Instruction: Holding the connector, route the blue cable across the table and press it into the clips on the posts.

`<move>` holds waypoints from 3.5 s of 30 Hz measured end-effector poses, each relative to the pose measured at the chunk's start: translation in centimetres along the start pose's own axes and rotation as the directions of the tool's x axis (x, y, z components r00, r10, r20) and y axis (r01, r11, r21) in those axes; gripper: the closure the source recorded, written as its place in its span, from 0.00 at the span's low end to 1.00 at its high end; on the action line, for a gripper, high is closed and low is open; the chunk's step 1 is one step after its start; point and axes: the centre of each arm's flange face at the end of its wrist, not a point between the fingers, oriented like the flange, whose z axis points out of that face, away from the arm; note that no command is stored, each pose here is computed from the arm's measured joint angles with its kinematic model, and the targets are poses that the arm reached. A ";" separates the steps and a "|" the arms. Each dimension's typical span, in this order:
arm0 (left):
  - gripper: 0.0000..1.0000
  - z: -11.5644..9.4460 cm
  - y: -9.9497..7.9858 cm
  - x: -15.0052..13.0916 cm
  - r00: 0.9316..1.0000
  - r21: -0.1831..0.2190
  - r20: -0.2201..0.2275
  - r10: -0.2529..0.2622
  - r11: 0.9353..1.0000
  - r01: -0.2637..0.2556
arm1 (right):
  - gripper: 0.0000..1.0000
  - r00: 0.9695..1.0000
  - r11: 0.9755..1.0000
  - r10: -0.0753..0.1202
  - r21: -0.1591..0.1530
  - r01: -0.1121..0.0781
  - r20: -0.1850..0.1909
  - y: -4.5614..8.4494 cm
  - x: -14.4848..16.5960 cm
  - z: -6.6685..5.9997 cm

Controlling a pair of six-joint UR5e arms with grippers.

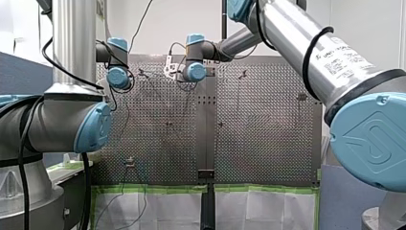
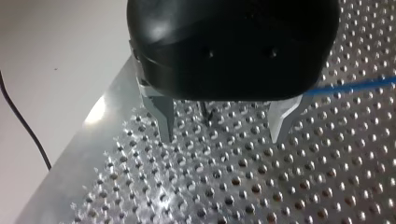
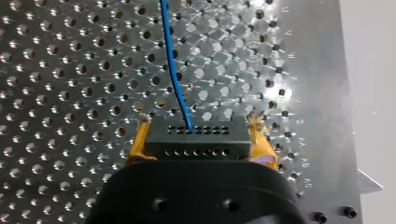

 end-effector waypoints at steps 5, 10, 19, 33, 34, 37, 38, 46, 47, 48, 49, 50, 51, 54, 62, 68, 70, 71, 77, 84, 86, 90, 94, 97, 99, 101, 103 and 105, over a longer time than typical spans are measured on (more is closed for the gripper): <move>0.00 -1.2 -0.6 -0.8 1.000 0.005 -0.014 0.000 1.000 0.000 | 1.00 1.000 1.000 0.000 0.000 0.000 0.008 -0.1 -0.5 0.0; 0.00 -2.4 -0.9 -1.4 0.999 0.003 -0.031 -0.012 1.000 0.013 | 1.00 1.000 1.000 0.000 -0.001 0.000 0.012 -0.1 -0.6 0.0; 0.00 -5.2 -2.4 -2.8 0.998 0.040 -0.063 0.016 0.999 -0.014 | 1.00 1.000 1.000 0.000 -0.014 0.000 0.019 0.1 -0.9 -0.1; 0.00 -8.1 -5.2 -2.9 0.979 0.175 -0.135 0.154 0.976 -0.130 | 1.00 1.000 1.000 -0.004 -0.020 0.004 0.025 0.2 -1.2 0.0; 0.00 -8.1 -5.4 -2.9 0.978 0.184 -0.135 0.162 0.973 -0.136 | 1.00 1.000 1.000 -0.004 -0.020 0.004 0.025 0.2 -1.2 0.0; 0.00 -8.2 -5.9 -2.7 0.974 0.219 -0.128 0.185 0.963 -0.154 | 1.00 1.000 1.000 -0.004 -0.021 0.004 0.026 0.2 -1.3 0.0; 0.00 -8.1 -6.1 -2.7 0.973 0.230 -0.125 0.192 0.960 -0.160 | 1.00 1.000 1.000 -0.004 -0.021 0.004 0.026 0.2 -1.3 0.0; 0.00 -6.8 -7.1 -1.2 0.963 0.279 -0.089 0.255 0.935 -0.221 | 1.00 1.000 1.000 -0.005 -0.027 0.005 0.027 0.7 -1.4 0.1; 0.00 -6.8 -7.2 -1.1 0.962 0.280 -0.083 0.260 0.932 -0.228 | 1.00 1.000 1.000 -0.005 -0.028 0.005 0.027 0.8 -1.5 0.2; 0.00 -6.7 -7.4 -1.0 0.961 0.281 -0.072 0.267 0.930 -0.237 | 1.00 1.000 1.000 -0.005 -0.029 0.006 0.027 0.9 -1.5 0.2; 0.00 -6.6 -7.6 -1.1 0.961 0.282 -0.064 0.271 0.928 -0.243 | 1.00 1.000 1.000 -0.005 -0.029 0.006 0.027 0.9 -1.5 0.2; 0.00 -6.5 -7.7 -1.1 0.960 0.283 -0.055 0.273 0.927 -0.247 | 1.00 1.000 1.000 -0.005 -0.030 0.006 0.027 1.0 -1.5 0.2; 0.00 -6.5 -8.0 -1.2 0.961 0.285 -0.043 0.274 0.925 -0.251 | 1.00 1.000 1.000 -0.005 -0.030 0.006 0.027 1.0 -1.5 0.2; 0.00 -6.2 -8.7 -1.5 0.963 0.293 -0.011 0.269 0.922 -0.254 | 1.00 1.000 0.999 -0.005 -0.031 0.006 0.027 1.0 -1.5 0.2; 0.00 -4.5 -10.0 -1.0 0.965 0.295 0.018 0.261 0.921 -0.254 | 1.00 1.000 0.999 -0.005 -0.033 0.006 0.029 1.2 -1.6 0.3; 0.00 -2.9 -10.8 -0.6 0.962 0.271 0.030 0.271 0.924 -0.269 | 1.00 1.000 0.999 -0.005 -0.032 0.006 0.030 1.2 -1.7 0.3; 0.00 -2.3 -11.0 -0.4 0.961 0.262 0.034 0.274 0.926 -0.273 | 1.00 1.000 0.999 -0.005 -0.032 0.006 0.030 1.2 -1.7 0.3; 0.00 -2.1 -11.1 -0.3 0.961 0.260 0.035 0.274 0.926 -0.274 | 1.00 1.000 0.999 -0.005 -0.032 0.006 0.030 1.2 -1.7 0.3; 0.00 -0.7 -10.5 1.5 0.961 0.237 0.017 0.277 0.932 -0.273 | 1.00 0.999 0.999 -0.006 -0.032 0.007 0.033 1.2 -1.9 0.3; 0.00 -0.1 -9.9 2.5 0.960 0.215 0.002 0.282 0.937 -0.275 | 1.00 0.999 0.999 -0.006 -0.032 0.007 0.039 1.3 -2.4 0.4; 0.13 -0.1 -9.9 2.5 0.960 0.212 0.001 0.281 0.938 -0.275 | 1.00 0.999 0.999 -0.006 -0.032 0.008 0.041 1.3 -2.5 0.4; 0.61 -0.1 -9.8 2.5 0.963 0.203 0.000 0.271 0.943 -0.265 | 1.00 0.999 0.999 -0.006 -0.032 0.008 0.043 1.3 -2.6 0.4; 0.85 -0.2 -10.0 2.6 0.966 0.202 -0.002 0.260 0.946 -0.254 | 1.00 0.999 0.999 -0.007 -0.032 0.008 0.044 1.3 -2.7 0.4; 1.00 -0.3 -10.0 2.6 0.967 0.205 -0.005 0.256 0.947 -0.249 | 1.00 0.999 0.999 -0.007 -0.033 0.008 0.045 1.3 -2.8 0.4; 1.00 -0.4 -10.1 2.7 0.967 0.205 -0.008 0.255 0.947 -0.248 | 1.00 0.999 0.999 -0.007 -0.033 0.008 0.046 1.3 -2.8 0.4; 1.00 -0.4 -10.0 2.7 0.967 0.205 -0.011 0.256 0.947 -0.249 | 1.00 0.999 0.999 -0.007 -0.033 0.008 0.047 1.3 -2.8 0.4; 1.00 -0.5 -10.0 2.8 0.966 0.204 -0.016 0.258 0.947 -0.250 | 1.00 0.999 0.999 -0.007 -0.033 0.009 0.050 1.4 -2.9 0.4; 1.00 -0.6 -9.9 2.9 0.965 0.201 -0.022 0.262 0.946 -0.253 | 1.00 0.998 0.999 -0.007 -0.034 0.009 0.054 1.4 -3.0 0.3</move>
